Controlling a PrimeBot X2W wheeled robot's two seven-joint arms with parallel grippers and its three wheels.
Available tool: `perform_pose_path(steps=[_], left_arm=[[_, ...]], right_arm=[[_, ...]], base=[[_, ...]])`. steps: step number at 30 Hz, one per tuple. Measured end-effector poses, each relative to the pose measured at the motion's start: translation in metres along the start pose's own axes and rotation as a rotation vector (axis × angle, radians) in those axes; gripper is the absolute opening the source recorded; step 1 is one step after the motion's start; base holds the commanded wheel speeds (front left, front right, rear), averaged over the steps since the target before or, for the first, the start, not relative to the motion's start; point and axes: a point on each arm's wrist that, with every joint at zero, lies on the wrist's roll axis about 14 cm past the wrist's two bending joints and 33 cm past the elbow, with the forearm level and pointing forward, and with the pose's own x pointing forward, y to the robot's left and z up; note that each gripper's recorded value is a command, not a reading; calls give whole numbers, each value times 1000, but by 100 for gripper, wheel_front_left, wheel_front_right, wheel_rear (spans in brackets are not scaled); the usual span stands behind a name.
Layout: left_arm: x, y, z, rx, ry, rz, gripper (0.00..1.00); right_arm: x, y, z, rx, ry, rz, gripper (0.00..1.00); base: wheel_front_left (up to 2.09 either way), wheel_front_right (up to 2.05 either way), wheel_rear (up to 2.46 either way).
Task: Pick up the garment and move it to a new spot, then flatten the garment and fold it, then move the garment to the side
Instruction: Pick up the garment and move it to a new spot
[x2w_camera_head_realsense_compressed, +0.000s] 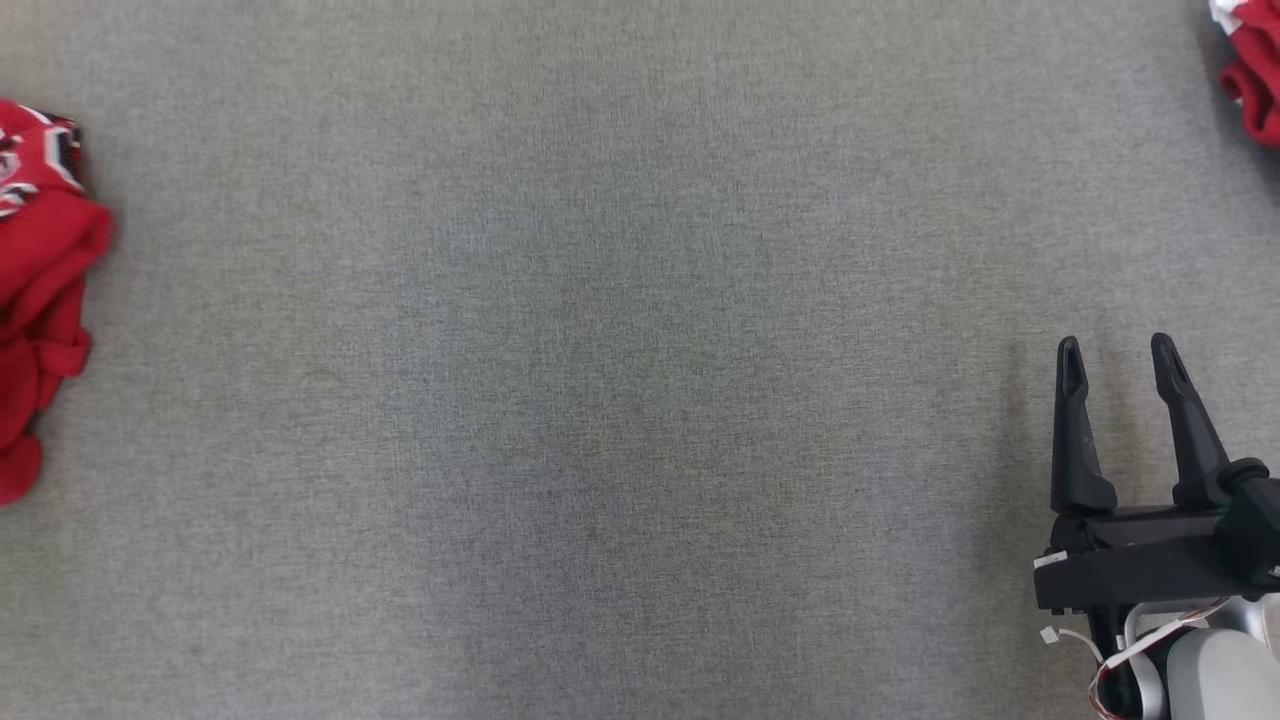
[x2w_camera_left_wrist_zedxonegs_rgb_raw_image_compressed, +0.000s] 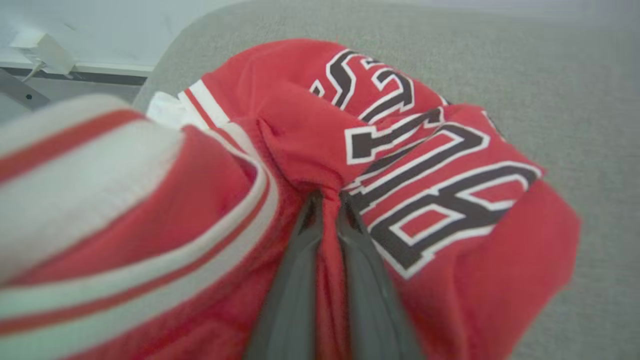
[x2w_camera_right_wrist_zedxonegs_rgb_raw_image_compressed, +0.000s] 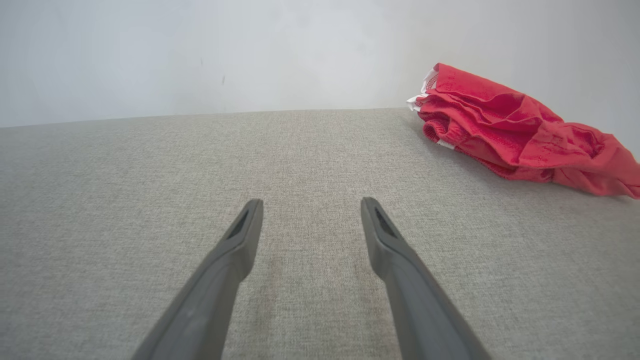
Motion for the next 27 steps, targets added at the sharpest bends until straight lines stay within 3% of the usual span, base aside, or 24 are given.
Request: perform_pose_path(steps=[7, 15, 20, 27], left_arm=[[-23, -5, 84, 78, -299, -19, 0], [-82, -46, 193, 165, -633, -115, 0], [-129, -105, 247, 237, -796, -246, 0], [-183, -230, 269, 288, -910, -542, 0]], right_arm=[[-7, 2, 10, 16, -28, -1, 100], [-24, 4, 25, 55, -75, -8, 100], [-40, -5, 33, 69, -103, -38, 100], [-66, -30, 32, 119, -115, -122, 100]], base=[[0, 0, 0], [0, 0, 0], [0, 0, 0], [0, 0, 0]])
